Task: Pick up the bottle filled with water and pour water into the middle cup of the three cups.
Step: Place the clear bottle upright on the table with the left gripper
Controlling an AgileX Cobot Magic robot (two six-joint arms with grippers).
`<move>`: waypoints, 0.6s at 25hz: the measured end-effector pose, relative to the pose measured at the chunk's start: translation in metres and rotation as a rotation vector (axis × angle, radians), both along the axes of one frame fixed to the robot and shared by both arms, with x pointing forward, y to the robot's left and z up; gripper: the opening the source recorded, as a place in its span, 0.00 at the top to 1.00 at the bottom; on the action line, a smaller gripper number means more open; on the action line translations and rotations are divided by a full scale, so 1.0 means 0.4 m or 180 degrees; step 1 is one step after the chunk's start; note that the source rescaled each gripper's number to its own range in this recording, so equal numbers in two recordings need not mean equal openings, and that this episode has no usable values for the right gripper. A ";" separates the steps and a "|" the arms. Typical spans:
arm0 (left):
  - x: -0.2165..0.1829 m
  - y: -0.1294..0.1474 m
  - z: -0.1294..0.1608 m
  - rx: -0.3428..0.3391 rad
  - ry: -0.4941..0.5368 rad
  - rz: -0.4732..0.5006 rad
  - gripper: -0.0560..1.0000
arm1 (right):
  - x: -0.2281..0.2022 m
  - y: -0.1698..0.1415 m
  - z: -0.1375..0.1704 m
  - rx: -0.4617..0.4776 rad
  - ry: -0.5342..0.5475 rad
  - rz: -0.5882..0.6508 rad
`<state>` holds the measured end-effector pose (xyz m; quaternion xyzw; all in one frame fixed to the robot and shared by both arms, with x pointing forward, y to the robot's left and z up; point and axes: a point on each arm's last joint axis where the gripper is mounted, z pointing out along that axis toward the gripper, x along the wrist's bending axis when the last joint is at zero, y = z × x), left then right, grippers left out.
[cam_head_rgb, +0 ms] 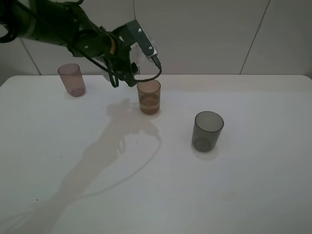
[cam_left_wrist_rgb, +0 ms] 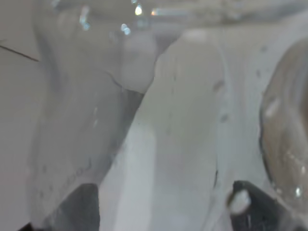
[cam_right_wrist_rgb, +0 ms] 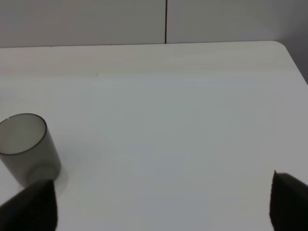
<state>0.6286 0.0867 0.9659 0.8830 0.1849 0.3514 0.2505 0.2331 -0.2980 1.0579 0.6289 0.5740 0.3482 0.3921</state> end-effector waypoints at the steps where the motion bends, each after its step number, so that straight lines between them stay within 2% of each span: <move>1: -0.009 0.001 -0.005 -0.0147 0.0055 0.0051 0.93 | 0.000 0.000 0.000 0.0000 0.0000 0.0000; 5: -0.047 0.022 -0.027 -0.0596 0.0164 0.0121 0.93 | 0.000 0.000 0.000 0.0000 0.0000 0.0000; 11: -0.114 0.106 -0.104 -0.1109 0.0283 0.0264 0.93 | 0.000 0.000 0.000 0.0000 0.0000 0.0000; 15: -0.165 0.169 -0.156 -0.1467 0.0209 0.0265 0.93 | 0.000 0.000 0.000 0.0000 0.0000 0.0000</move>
